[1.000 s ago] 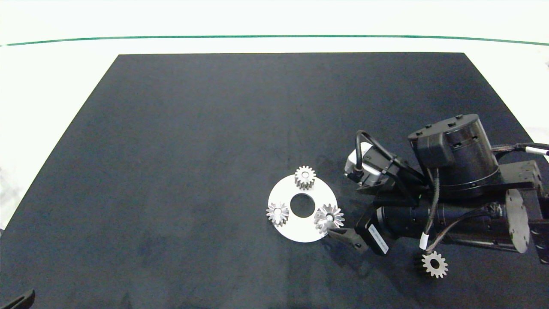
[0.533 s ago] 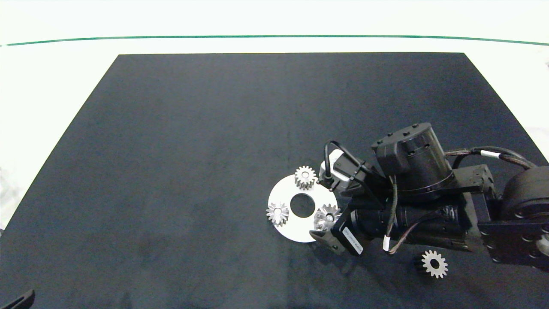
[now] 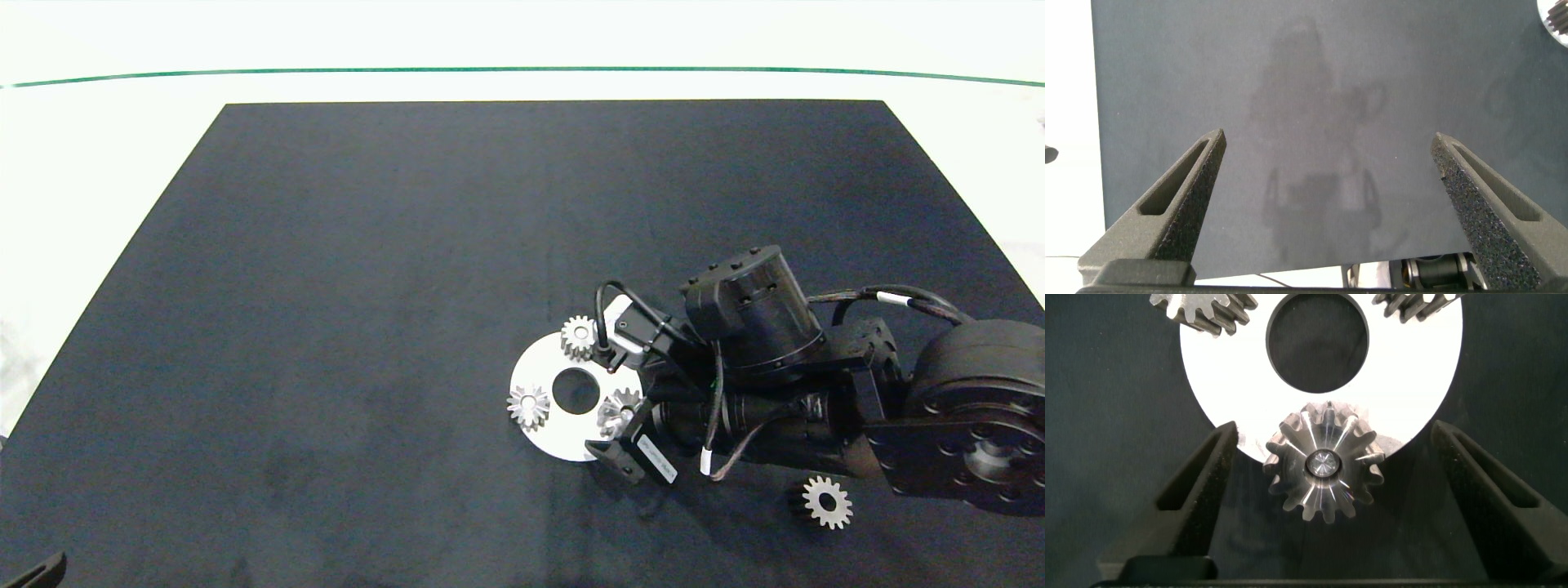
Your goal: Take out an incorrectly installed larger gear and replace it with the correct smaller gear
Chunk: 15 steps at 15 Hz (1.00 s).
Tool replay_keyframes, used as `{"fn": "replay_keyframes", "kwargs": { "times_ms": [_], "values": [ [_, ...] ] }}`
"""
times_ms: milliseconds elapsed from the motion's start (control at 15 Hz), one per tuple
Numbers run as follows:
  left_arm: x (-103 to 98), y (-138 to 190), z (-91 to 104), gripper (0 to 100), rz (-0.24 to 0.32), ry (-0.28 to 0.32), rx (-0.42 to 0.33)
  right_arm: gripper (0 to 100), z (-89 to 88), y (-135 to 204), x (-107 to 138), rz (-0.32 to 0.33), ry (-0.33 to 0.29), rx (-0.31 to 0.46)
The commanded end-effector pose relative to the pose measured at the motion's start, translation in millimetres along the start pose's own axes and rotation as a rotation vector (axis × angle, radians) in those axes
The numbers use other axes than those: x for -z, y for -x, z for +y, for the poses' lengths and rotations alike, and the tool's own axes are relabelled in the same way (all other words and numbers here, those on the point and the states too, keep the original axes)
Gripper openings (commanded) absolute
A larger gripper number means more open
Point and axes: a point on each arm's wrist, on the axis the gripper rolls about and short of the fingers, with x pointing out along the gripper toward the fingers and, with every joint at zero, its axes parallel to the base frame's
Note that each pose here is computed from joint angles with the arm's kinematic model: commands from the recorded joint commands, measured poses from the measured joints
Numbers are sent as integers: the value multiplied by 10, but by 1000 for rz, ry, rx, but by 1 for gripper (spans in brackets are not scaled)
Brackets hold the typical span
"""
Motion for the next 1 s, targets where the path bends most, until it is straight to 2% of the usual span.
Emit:
{"fn": "replay_keyframes", "kwargs": {
  "times_ms": [67,1000],
  "values": [
    [4,2,0,100,2,-1,0,91,5,-24,-12,1,3,0],
    [9,8,-1,100,2,-1,0,63,37,-35,-19,11,21,6]
  ]
}}
